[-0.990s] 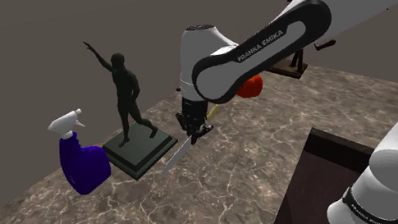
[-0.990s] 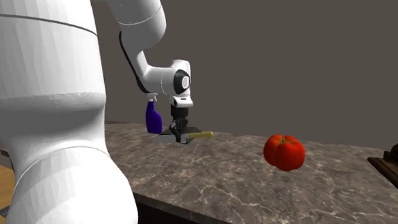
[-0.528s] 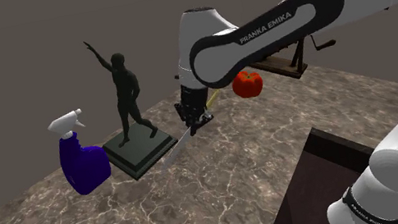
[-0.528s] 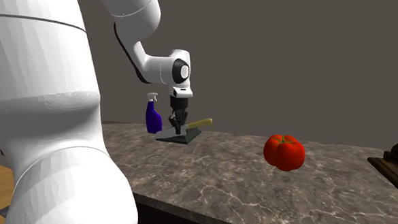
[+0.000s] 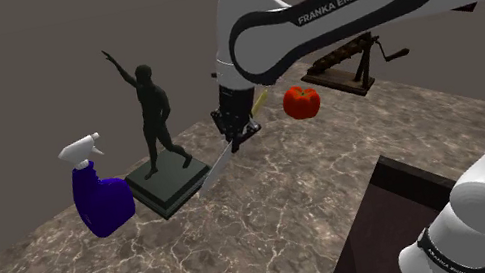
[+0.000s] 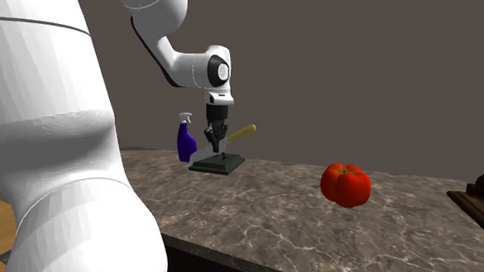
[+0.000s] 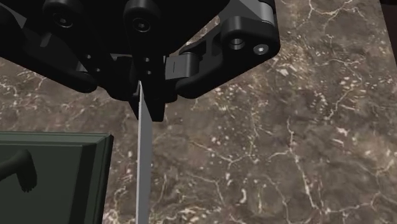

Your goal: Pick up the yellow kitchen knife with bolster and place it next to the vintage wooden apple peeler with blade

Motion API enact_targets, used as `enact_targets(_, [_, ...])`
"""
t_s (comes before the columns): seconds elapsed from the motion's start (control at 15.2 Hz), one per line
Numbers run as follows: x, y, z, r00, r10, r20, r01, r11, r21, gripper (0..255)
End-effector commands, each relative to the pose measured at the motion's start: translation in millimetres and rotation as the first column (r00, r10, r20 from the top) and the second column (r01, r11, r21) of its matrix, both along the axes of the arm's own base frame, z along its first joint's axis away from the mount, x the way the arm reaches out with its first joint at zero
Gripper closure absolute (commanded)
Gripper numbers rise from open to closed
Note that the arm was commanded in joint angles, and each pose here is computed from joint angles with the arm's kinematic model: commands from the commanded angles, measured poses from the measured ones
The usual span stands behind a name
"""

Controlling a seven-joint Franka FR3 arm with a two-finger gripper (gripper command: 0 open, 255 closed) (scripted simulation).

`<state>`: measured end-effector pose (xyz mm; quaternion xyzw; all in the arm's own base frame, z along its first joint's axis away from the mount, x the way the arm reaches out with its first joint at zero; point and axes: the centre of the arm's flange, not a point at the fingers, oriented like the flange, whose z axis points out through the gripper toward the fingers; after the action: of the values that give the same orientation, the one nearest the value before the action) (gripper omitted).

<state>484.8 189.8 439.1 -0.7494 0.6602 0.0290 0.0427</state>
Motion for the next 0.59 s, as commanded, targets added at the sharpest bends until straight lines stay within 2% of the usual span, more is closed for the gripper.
enact_targets(0.0, [1,0,10,1.0,0.0,0.0,0.0,1.0,0.0,255])
enact_targets(0.53, [1,0,52,1.0,0.0,0.0,0.0,1.0,0.0,255])
